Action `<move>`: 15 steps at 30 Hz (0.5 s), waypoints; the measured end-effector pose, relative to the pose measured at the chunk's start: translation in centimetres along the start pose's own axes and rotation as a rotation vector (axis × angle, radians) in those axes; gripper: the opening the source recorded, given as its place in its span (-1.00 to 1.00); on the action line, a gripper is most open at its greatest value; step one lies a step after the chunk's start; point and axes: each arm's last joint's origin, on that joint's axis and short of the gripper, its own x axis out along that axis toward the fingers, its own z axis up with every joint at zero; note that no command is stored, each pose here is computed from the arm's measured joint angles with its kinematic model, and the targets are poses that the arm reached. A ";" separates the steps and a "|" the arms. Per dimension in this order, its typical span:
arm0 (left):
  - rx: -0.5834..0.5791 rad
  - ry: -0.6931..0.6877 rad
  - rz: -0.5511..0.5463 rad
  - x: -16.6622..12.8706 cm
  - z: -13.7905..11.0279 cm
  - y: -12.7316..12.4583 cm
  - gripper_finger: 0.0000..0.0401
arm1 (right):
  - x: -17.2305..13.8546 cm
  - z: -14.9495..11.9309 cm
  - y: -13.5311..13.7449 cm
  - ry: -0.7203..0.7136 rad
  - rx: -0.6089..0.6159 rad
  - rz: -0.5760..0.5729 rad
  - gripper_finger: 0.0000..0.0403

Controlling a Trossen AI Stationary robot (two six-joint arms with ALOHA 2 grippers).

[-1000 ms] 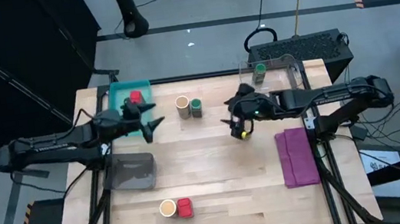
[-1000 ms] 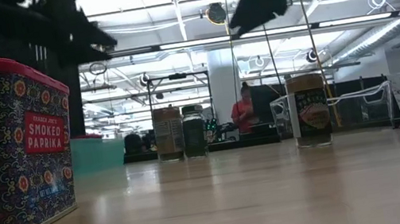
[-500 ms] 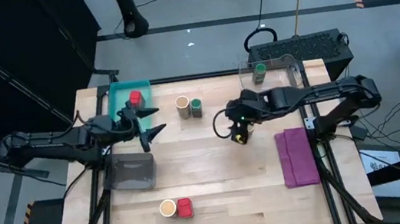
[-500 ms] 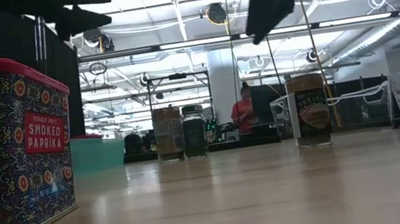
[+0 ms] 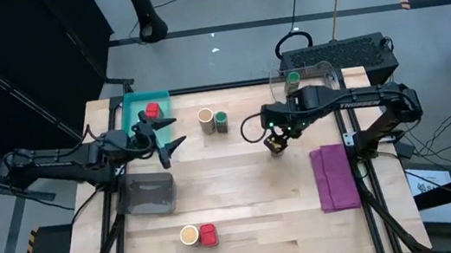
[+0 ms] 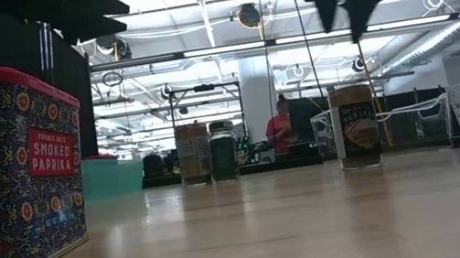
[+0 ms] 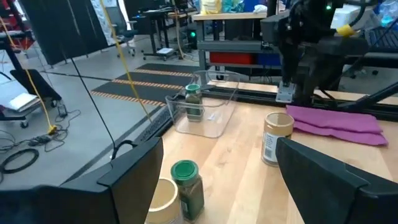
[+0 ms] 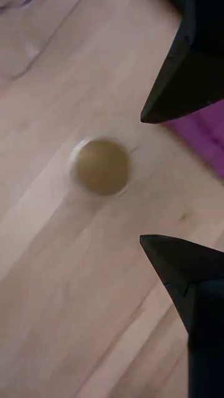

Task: Sort spices by type
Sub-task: Put the middle gold seasoning bottle into the black bin

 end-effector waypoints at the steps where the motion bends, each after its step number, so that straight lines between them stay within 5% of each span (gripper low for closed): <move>1: 0.000 -0.002 0.004 0.0 0.0 0.0 0.58 | 0.0 -0.2 -0.2 0.018 0.014 -0.019 0.45; 5: 0.048 -0.039 0.019 0.0 0.4 0.1 0.58 | 0.1 -0.5 -0.8 0.061 0.082 -0.079 0.45; 15: 0.089 -0.172 0.033 -0.2 1.8 0.1 0.58 | 0.3 1.5 -1.4 0.011 0.146 -0.004 0.45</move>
